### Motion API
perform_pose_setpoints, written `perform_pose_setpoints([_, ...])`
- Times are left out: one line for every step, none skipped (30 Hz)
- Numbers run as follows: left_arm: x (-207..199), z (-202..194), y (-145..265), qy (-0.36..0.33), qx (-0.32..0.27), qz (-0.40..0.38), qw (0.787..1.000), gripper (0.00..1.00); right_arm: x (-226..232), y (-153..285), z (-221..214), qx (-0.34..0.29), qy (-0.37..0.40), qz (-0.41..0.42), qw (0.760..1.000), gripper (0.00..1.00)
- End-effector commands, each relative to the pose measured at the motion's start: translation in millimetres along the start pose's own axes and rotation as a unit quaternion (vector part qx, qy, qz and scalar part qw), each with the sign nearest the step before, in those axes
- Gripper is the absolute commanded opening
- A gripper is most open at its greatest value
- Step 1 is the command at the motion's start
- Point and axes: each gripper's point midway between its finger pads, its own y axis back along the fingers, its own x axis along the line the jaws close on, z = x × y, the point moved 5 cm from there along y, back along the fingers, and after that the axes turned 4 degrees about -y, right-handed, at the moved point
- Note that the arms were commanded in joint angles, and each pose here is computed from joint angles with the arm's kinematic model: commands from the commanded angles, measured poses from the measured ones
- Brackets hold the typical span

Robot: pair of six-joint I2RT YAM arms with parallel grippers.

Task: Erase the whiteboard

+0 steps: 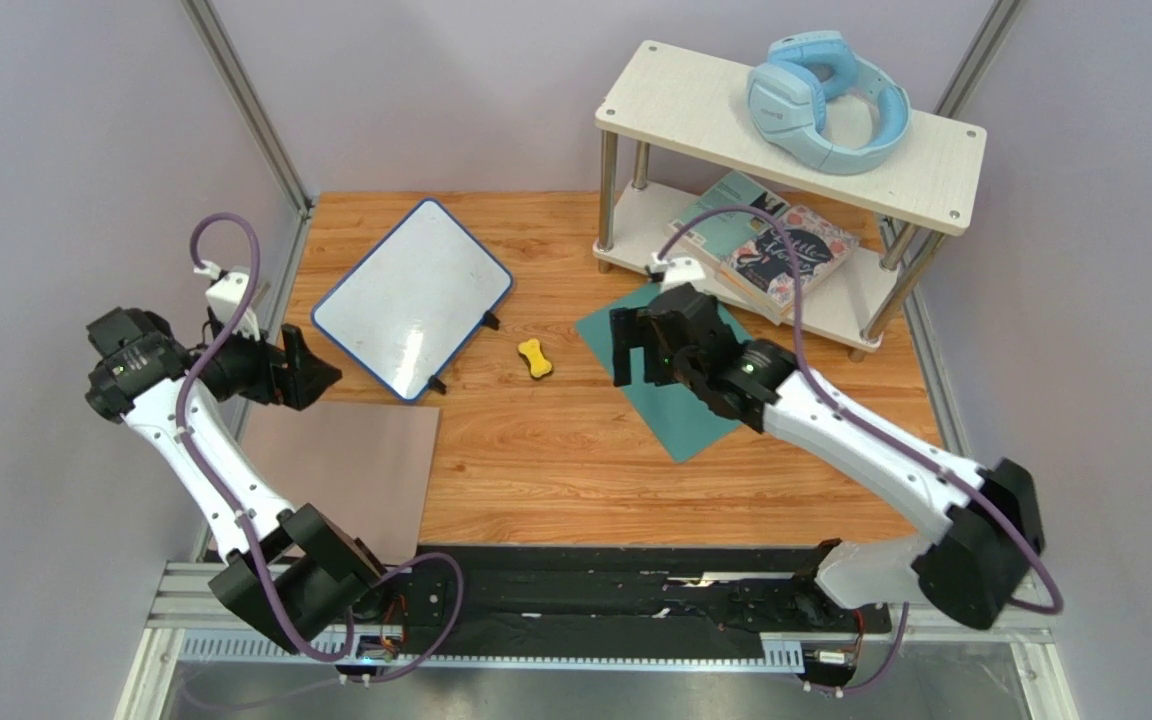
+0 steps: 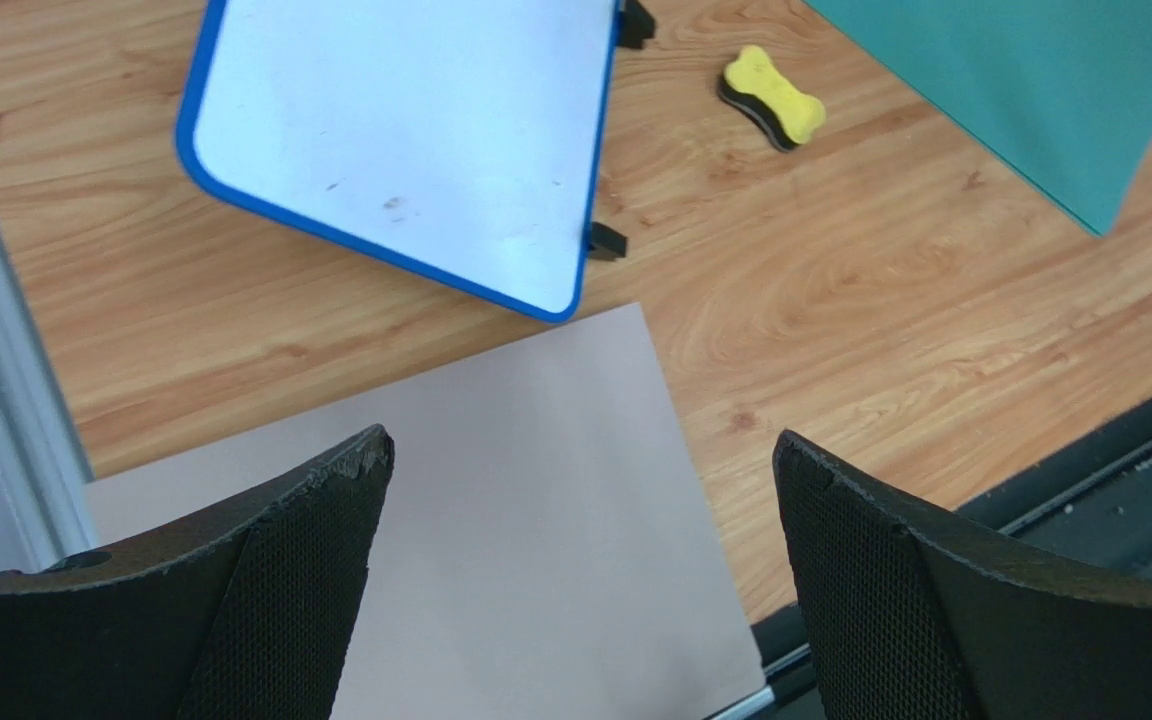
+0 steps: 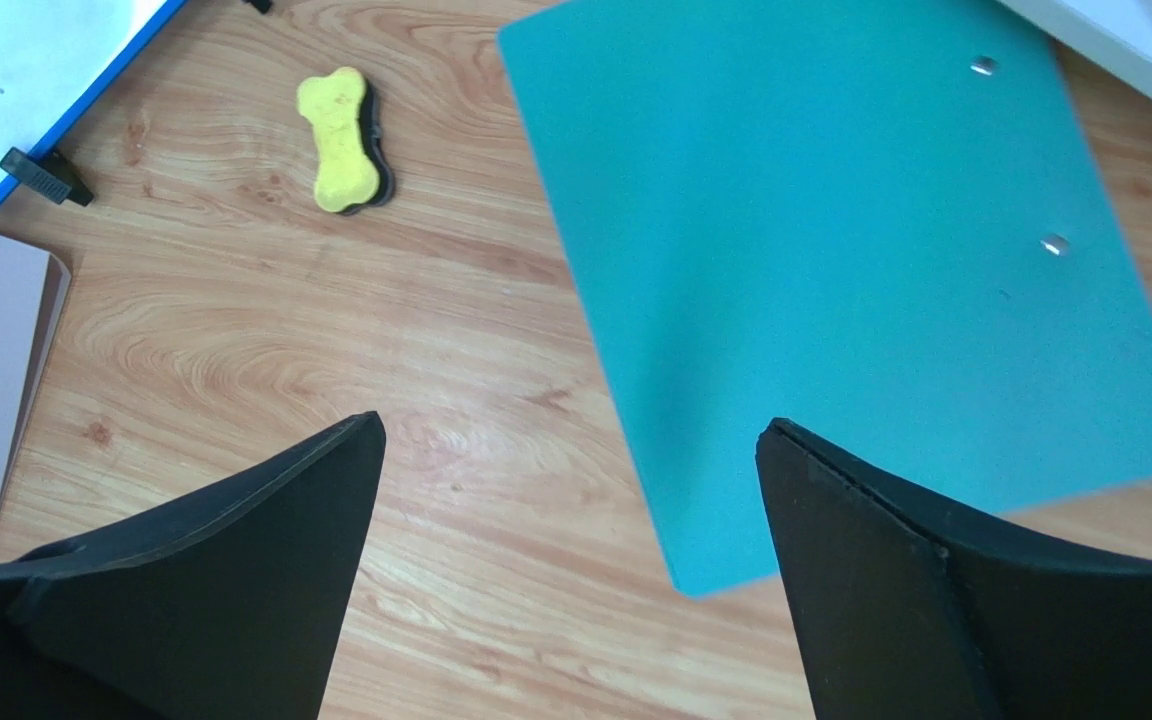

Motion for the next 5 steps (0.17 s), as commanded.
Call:
perform_pose_setpoints([-30.3, 16.4, -1.8, -0.036, 0.007, -0.052, 0.998, 0.99, -33.6, 38.4, -0.6, -0.046, -0.041, -0.053, 0.997, 1.0])
perform_pose_setpoints([-35.7, 17.7, -4.4, -0.033, 0.011, -0.061, 0.998, 0.99, -42.0, 39.6, -11.3, -0.042, -0.043, -0.066, 0.996, 1.0])
perform_pose_setpoints([-40.5, 18.2, -7.8, -0.036, 0.021, -0.069, 0.997, 0.99, -47.3, 43.1, -13.7, -0.047, -0.047, -0.073, 0.995, 1.0])
perform_pose_setpoints([-48.0, 21.1, -16.0, -0.052, 0.026, -0.088, 0.994, 0.99, -50.7, 51.7, -12.1, -0.061, -0.056, -0.068, 0.994, 1.0])
perform_pose_setpoints([-54.0, 22.1, -20.6, -0.041, 0.033, -0.096, 0.994, 0.99, -55.6, 53.0, -15.4, -0.061, -0.062, -0.072, 0.994, 1.0])
